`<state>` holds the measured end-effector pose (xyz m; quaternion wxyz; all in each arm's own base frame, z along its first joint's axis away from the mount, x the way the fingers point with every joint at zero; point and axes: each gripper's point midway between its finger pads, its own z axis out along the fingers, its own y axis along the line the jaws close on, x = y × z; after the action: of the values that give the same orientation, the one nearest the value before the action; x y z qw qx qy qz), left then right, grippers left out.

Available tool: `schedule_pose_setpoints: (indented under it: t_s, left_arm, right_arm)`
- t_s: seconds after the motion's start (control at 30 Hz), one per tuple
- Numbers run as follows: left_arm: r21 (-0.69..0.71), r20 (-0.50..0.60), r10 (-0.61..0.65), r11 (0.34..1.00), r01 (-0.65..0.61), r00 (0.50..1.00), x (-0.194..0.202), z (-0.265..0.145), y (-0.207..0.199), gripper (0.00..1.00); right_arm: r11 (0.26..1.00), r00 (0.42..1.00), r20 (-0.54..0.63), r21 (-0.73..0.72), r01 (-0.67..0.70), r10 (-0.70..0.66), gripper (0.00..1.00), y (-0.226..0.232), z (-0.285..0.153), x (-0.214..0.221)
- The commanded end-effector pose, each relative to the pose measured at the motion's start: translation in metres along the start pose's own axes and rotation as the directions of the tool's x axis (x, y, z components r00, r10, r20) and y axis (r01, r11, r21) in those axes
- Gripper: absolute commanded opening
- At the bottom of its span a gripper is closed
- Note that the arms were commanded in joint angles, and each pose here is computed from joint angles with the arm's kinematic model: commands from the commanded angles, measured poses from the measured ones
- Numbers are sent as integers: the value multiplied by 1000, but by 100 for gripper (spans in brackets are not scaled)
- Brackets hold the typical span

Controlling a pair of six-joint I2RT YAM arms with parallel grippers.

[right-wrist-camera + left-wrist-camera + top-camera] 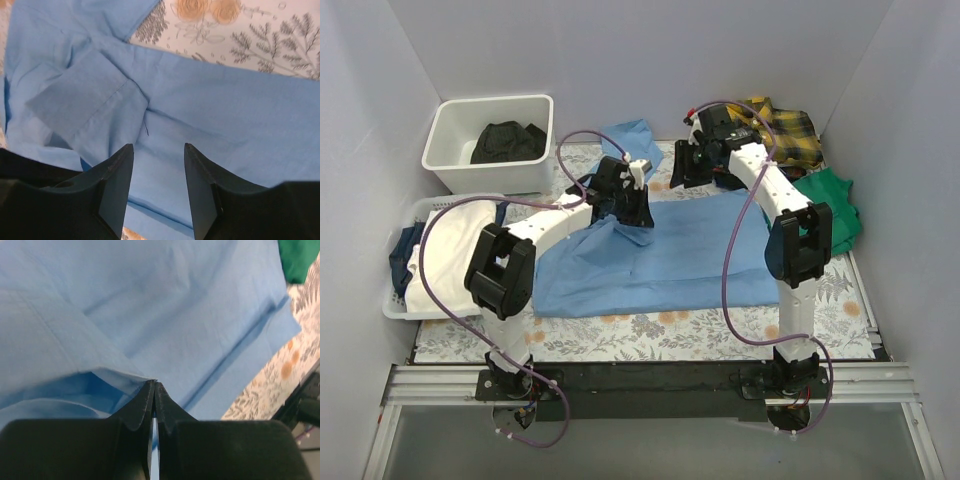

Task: Fold and stack the long sleeve shirts
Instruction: Fold the shirt

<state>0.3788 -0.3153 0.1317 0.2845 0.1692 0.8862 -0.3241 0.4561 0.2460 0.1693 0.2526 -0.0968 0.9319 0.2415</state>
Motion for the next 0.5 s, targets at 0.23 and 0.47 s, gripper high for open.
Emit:
schedule_pose_setpoints:
  t_s: [0.23,0.47]
  left_arm:
    - [78,-138,142,988,-132,980,68,16,-52,11]
    - [-69,14,168,984,-167,986,38,-24,-43,54]
  right_arm:
    - [999,994,-96,-17,42,-43,54,-10,-2,52]
    - [999,998,-30,6,47,-47,58,-12,-21,64]
